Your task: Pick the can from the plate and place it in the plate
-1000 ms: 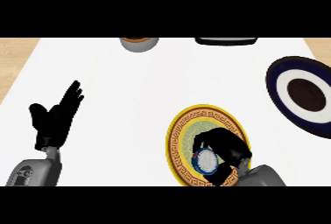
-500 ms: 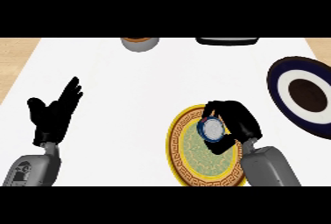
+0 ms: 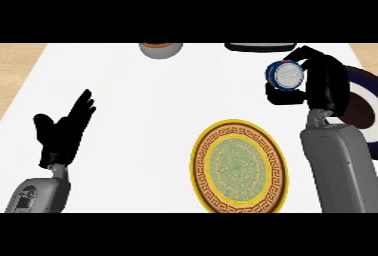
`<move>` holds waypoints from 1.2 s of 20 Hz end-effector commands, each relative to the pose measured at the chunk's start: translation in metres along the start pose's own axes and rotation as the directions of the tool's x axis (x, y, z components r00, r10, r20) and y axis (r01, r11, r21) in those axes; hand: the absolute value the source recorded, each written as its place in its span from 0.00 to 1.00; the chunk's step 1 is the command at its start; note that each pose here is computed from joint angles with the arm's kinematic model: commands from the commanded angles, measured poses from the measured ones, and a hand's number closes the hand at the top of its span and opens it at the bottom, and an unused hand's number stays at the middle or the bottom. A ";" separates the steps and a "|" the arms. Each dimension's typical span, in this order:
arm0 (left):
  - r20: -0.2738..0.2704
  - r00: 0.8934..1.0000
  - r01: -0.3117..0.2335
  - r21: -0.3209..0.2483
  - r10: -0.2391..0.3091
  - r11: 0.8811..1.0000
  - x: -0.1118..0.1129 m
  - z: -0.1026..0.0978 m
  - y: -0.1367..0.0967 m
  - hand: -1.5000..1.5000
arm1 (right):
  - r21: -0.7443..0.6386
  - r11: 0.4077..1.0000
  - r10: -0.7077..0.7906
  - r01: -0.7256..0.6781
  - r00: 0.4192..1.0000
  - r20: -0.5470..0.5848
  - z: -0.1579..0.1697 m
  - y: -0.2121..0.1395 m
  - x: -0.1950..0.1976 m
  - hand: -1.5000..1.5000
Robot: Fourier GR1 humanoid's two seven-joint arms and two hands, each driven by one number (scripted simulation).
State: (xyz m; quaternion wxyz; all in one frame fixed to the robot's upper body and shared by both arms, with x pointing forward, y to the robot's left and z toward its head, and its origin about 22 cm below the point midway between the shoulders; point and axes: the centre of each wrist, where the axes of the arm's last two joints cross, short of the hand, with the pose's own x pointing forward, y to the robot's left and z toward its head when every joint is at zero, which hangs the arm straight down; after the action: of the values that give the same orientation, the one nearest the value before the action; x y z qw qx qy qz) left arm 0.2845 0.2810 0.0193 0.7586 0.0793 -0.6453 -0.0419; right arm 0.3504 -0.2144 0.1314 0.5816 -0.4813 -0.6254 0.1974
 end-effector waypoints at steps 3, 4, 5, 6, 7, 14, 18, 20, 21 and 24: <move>-0.003 1.000 0.010 -0.017 -0.010 1.000 -0.003 -0.001 -0.010 0.50 | -0.305 0.952 -0.024 -0.024 0.988 -0.151 -0.027 -0.027 0.004 1.00; 0.005 1.000 -0.015 0.017 0.015 1.000 -0.013 0.004 -0.007 0.50 | -0.309 0.951 -0.029 -0.029 0.983 -0.183 -0.023 -0.023 0.003 1.00; -0.003 1.000 0.005 -0.005 -0.005 1.000 -0.001 0.002 -0.008 0.50 | -0.300 0.954 -0.068 0.005 0.977 -0.201 -0.031 -0.038 -0.008 1.00; 0.002 1.000 0.014 0.004 -0.014 1.000 0.002 0.001 0.007 0.50 | -0.324 0.945 -0.109 0.037 0.972 -0.207 -0.027 -0.033 -0.022 1.00; 0.010 1.000 -0.014 0.011 0.014 1.000 -0.001 0.006 0.018 0.50 | -0.345 0.937 -0.147 0.059 0.960 -0.238 -0.031 -0.039 -0.038 1.00; 0.006 1.000 0.000 0.024 0.000 1.000 0.001 0.009 0.003 0.50 | -0.379 0.923 -0.200 0.071 0.928 -0.315 -0.047 -0.069 -0.110 1.00; -0.005 1.000 -0.002 0.002 0.002 1.000 -0.007 0.005 0.007 0.50 | -0.383 0.924 -0.176 0.022 0.912 -0.371 -0.052 -0.078 -0.160 1.00; 0.000 1.000 -0.009 0.030 0.009 1.000 0.002 -0.014 0.022 0.50 | -0.365 0.931 -0.162 0.014 0.912 -0.378 -0.045 -0.060 -0.176 1.00; 0.008 1.000 0.007 -0.002 -0.007 1.000 0.009 0.000 0.013 0.50 | -0.372 0.928 -0.162 0.006 0.906 -0.391 -0.059 -0.078 -0.194 1.00; 0.014 1.000 -0.011 0.012 0.011 1.000 -0.008 -0.003 0.015 0.50 | -0.277 0.959 -0.078 -0.052 0.896 -0.437 -0.055 -0.079 -0.213 1.00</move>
State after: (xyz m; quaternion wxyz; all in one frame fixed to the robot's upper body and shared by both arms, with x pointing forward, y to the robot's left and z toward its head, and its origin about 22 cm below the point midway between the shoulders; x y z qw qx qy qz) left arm 0.2838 0.2876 0.0164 0.7574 0.0798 -0.6469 -0.0395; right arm 0.3495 -0.4128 0.1039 0.6180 -0.5805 -0.5294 -0.0300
